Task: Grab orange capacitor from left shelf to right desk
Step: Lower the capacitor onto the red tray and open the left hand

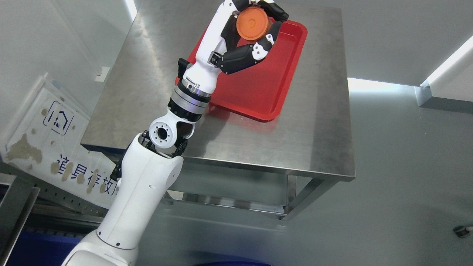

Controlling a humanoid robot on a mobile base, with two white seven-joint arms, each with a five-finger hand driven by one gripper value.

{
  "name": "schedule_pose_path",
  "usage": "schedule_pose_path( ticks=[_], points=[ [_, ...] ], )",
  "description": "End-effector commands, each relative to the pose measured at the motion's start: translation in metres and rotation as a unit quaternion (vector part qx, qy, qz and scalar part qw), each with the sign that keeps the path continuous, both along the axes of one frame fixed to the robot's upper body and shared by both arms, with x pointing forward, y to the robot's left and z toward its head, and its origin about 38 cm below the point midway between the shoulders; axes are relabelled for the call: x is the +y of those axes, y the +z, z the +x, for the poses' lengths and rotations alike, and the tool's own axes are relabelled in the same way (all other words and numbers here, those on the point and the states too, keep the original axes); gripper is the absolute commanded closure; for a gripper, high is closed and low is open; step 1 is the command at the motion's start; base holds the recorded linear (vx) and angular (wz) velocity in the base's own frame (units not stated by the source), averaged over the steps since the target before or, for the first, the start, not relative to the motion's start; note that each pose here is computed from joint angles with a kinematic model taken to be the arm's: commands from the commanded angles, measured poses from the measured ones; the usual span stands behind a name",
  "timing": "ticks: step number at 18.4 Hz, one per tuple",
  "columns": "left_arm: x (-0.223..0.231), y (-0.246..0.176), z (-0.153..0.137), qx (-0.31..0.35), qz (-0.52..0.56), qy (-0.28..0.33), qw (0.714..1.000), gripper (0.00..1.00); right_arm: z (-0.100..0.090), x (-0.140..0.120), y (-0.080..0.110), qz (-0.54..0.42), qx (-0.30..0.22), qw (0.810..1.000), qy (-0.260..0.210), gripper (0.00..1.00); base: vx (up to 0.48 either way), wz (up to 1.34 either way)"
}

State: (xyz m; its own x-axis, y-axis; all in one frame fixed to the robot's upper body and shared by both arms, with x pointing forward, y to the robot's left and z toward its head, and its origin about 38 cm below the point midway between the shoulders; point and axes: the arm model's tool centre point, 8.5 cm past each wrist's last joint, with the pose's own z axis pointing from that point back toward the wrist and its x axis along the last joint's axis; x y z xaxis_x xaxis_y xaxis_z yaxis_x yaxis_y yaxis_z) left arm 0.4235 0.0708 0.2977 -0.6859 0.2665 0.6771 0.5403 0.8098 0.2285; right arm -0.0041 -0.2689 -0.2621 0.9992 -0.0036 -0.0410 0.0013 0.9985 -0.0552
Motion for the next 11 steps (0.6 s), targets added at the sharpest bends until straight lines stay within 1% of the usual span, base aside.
schedule_pose_path(
  ticks=[1, 5, 7, 9, 11],
  points=[
    [-0.005, -0.033, 0.025, 0.077, 0.06, 0.013, 0.995, 0.96, 0.013, -0.011, 0.0, -0.009, -0.018, 1.0, -0.001, 0.0, 0.231, -0.07],
    [-0.006, -0.059, 0.037, 0.124, 0.085, 0.021, 0.988, 0.96, 0.013, -0.011, 0.0, -0.009, -0.018, 1.0, -0.001, 0.0, 0.148, -0.07],
    [-0.004, -0.07, 0.034, 0.137, 0.084, 0.022, 0.987, 0.95, 0.013, -0.011, 0.0, -0.009, -0.018, 1.0, -0.001, 0.0, 0.054, -0.03],
    [0.004, -0.081, 0.032, 0.151, 0.077, 0.031, 0.985, 0.95, 0.013, -0.011, 0.0, -0.009, -0.018, 1.0, -0.001, 0.0, 0.012, 0.0],
    [0.024, -0.082, 0.041, 0.161, 0.062, 0.057, 0.983, 0.95, 0.013, -0.011, 0.0, -0.009, -0.018, 1.0, -0.001, 0.0, 0.006, 0.0]
  ],
)
